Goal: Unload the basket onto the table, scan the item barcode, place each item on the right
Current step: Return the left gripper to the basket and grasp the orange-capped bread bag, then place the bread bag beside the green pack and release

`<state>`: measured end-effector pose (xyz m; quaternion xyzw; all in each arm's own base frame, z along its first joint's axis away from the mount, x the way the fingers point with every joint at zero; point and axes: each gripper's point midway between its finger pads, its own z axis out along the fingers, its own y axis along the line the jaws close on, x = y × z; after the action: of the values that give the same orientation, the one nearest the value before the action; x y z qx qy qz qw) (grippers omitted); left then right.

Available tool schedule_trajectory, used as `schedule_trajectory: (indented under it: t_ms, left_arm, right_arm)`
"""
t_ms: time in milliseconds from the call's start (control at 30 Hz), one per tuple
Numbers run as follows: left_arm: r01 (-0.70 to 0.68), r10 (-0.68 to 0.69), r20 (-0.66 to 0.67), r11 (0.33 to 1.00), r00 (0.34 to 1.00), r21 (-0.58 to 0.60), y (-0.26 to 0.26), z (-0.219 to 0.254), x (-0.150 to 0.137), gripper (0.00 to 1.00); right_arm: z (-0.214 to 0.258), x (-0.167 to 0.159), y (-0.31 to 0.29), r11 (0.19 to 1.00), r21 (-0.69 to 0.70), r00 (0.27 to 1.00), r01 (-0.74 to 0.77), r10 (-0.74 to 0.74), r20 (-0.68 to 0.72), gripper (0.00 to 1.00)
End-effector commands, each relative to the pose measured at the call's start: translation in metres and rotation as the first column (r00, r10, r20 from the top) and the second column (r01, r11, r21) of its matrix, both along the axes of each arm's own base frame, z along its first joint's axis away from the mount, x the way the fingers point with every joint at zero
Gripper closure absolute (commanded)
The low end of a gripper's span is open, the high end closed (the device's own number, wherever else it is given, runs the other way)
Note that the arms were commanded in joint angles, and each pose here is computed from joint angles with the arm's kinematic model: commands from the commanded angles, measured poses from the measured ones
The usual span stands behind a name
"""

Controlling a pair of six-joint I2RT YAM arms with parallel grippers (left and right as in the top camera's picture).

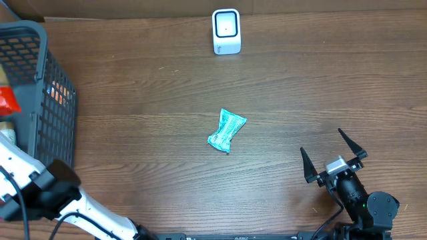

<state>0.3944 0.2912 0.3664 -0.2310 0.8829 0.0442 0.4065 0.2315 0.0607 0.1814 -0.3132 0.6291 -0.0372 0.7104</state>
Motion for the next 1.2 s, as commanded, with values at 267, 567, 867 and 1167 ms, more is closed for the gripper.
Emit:
schedule_trajectory:
  t_ms: [267, 567, 867, 1167]
  left_arm:
    - [0.368, -0.371, 0.027, 0.904, 0.928, -0.217, -0.222, 0.044, -0.017, 0.96]
    - [0.352, -0.490, -0.342, 0.850, 0.802, -0.392, -0.318, -0.086, 0.015, 0.96]
    - [0.305, -0.502, -0.537, 0.857, 0.678, -0.416, -0.373, -0.211, 0.017, 0.96]
    - [0.305, -0.535, -0.634, 0.843, 0.559, -0.443, -0.405, -0.265, -0.021, 0.96]
  right_arm:
    - [-0.004, 0.000, 0.001, 1.000, 0.001, 1.000, -0.006, 0.006, -0.005, 0.00]
    - [-0.004, 0.000, 0.001, 1.000, 0.001, 1.000, -0.006, 0.006, -0.005, 0.00]
    - [-0.004, 0.000, 0.001, 1.000, 0.001, 1.000, -0.006, 0.006, -0.005, 0.00]
    - [-0.004, 0.000, 0.001, 1.000, 0.001, 1.000, -0.006, 0.006, -0.005, 0.00]
